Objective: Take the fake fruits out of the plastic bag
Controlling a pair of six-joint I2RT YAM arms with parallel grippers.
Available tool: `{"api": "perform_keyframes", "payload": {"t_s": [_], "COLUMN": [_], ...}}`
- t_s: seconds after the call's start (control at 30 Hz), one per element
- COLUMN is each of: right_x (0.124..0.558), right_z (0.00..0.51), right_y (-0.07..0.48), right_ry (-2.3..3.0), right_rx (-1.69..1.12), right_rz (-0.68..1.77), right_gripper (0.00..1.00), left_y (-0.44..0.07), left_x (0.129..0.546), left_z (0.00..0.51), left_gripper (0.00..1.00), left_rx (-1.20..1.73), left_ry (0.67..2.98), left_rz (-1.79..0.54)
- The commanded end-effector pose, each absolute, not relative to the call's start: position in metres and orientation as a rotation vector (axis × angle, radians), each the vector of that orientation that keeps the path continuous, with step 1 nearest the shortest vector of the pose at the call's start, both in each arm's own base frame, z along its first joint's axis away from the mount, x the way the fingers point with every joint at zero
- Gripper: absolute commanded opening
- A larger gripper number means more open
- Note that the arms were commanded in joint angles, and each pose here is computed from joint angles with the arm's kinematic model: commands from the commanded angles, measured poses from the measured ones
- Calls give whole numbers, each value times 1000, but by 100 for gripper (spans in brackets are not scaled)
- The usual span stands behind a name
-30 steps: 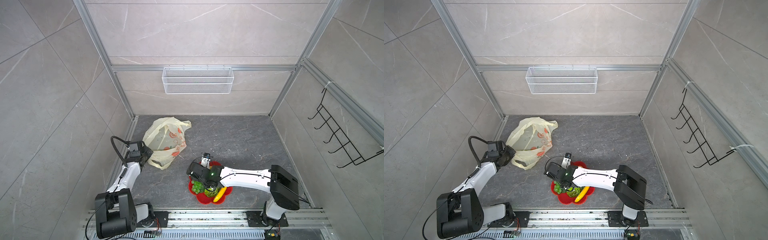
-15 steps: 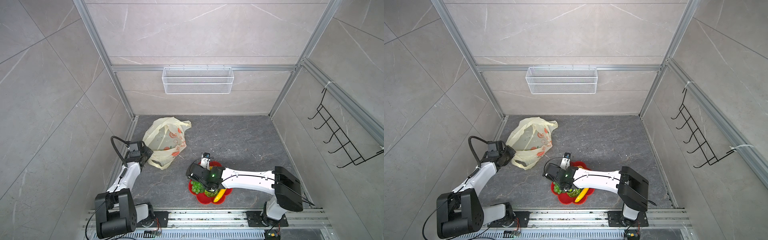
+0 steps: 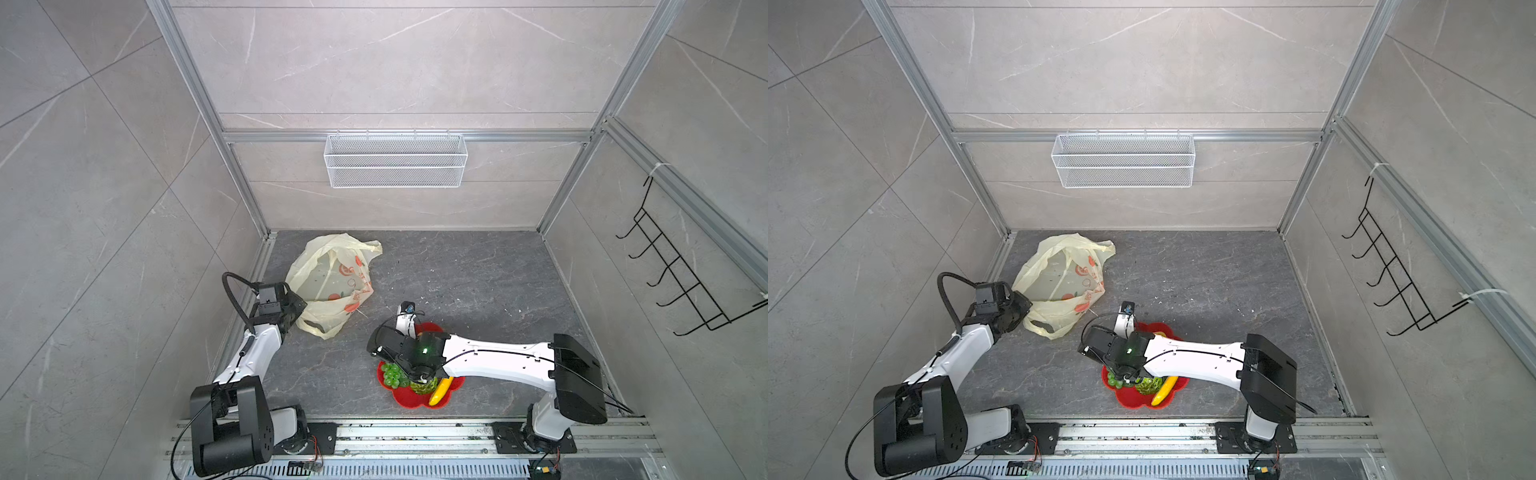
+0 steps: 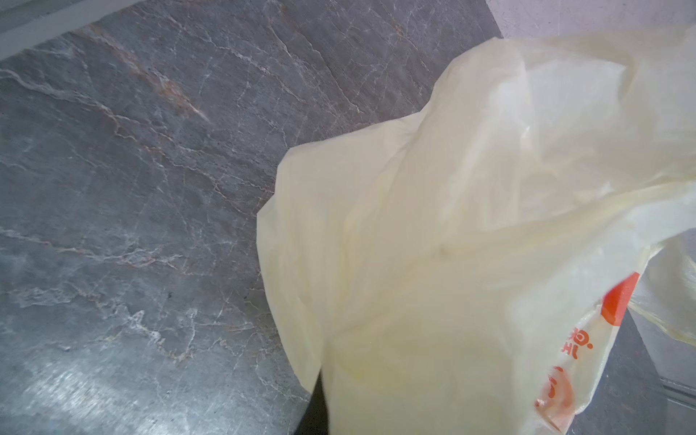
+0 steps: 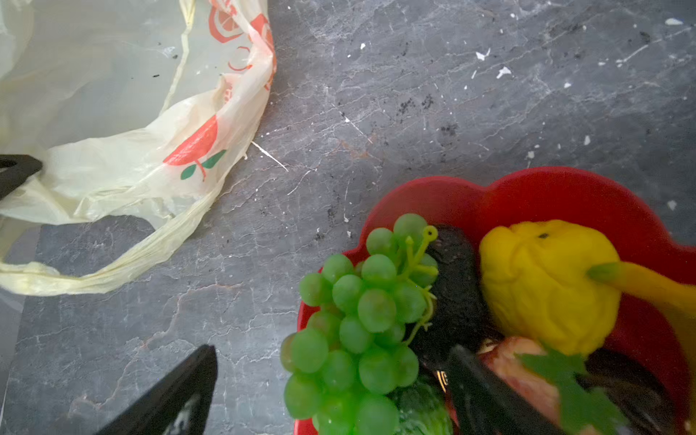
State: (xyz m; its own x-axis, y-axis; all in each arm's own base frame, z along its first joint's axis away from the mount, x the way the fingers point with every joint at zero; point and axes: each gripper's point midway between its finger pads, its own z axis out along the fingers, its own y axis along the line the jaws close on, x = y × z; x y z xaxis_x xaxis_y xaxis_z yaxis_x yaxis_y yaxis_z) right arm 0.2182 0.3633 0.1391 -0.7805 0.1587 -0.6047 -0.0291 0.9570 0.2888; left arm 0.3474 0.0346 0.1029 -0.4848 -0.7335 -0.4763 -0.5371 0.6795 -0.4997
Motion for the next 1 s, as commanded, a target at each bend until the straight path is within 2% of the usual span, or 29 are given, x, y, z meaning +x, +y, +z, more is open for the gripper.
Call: {"api": "perform_keyframes", "payload": {"t_s": [0.0, 0.23, 0.47, 0.63, 0.8, 0.9, 0.97], "right_x": [220, 215, 206, 196, 181, 172, 167], "right_z": [178, 213, 227, 214, 189, 168, 154], "right_y": [354, 315, 252, 210, 184, 176, 172], "right_ry": [2367, 2284, 2244, 2265, 2301, 2328, 2341], "right_rx": [11, -158, -157, -31, 174, 315, 399], "right_rz": [364, 295, 222, 251, 364, 456, 513], "right_gripper": [97, 97, 100, 100, 100, 100, 100], "left_y": [25, -30, -102, -149, -174, -181, -186], "left_x": [363, 390, 429, 467, 499, 513, 520], "left_z": [111, 123, 144, 153, 148, 147, 147], "left_gripper": [0, 0, 0, 0, 0, 3, 11], "left_rx": [-872, -640, -341, -167, -83, -58, -44], "left_ry": [2233, 2355, 2457, 2501, 2542, 2561, 2572], "left_rz": [-428, -486, -467, -482, -463, -446, -430]}}
